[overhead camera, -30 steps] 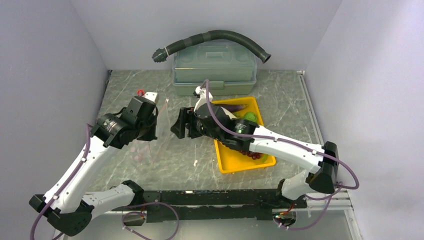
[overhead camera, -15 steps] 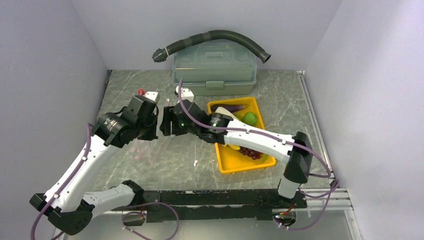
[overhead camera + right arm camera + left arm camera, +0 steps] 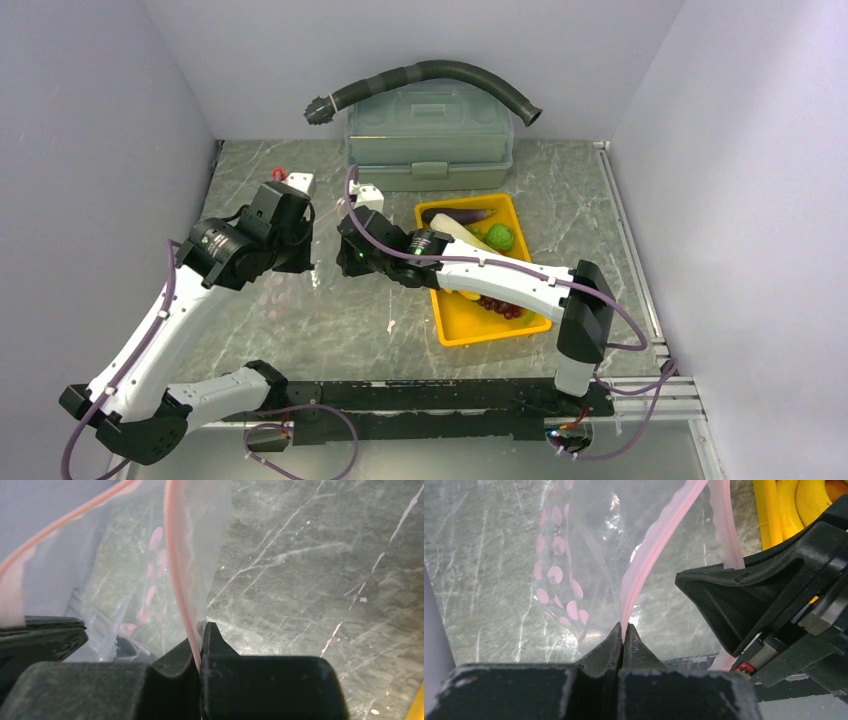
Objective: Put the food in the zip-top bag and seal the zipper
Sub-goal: Open the zipper of the food storage bag.
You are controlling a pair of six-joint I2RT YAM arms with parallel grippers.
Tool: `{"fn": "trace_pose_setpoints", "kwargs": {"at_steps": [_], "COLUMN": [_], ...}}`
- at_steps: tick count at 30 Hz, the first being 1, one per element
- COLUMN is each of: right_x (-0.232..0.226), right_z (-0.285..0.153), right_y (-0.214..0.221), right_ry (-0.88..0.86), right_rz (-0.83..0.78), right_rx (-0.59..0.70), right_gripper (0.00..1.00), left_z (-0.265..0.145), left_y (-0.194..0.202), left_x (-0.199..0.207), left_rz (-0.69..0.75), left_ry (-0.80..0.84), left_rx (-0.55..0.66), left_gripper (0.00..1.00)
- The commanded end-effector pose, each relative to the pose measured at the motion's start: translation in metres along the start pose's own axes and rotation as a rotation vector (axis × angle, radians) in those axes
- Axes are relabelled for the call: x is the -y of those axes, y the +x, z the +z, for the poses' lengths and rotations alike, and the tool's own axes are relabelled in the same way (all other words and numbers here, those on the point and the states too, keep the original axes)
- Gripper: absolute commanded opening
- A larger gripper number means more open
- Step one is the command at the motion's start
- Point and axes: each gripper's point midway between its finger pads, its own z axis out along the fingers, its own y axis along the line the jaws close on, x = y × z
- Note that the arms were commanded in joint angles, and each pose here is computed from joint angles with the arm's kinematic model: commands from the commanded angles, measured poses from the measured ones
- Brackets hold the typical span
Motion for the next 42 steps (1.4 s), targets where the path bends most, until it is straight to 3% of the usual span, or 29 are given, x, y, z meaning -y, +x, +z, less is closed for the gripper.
{"fn": "trace_pose_setpoints", "kwargs": {"at_steps": [1,15,26,36,42], "right_x": [0.008,0.075,0.117,0.095,0.081], "right_z": [-0.009,-0.021,-0.030,-0.020,-0.019], "right_y": [-0.014,-0.013,-0.006,-0.006,-0.016], "right_ry": [0.052,0.341,0.533,0.409,0.323], "right_rz": [-0.013,-0.082,-0.131,-0.104,-0.084], "right_rx": [0.053,0.119,0.137,0.121,0.127], "right_gripper": [0.00,0.00,0.00,0.00,0.17], "left_z": [-0.014,-0.042,-0.035,-0.021,-0.011], "left_y": [-0.013,-0.037,-0.041,-0.047,-0.050], "left_x": [-0.012,-0.037,-0.052,-0.044,-0.036], "left_rz": [0.017,0.067,0.131,0.132,0.146], "left_ry": [-0.052,-0.181,-0.317,-0.314,-0.312], "left_rx": [0.042,0.077,0.015,0.019,0.019], "left_gripper": [0.00,0.00,0.00,0.00,0.00]}}
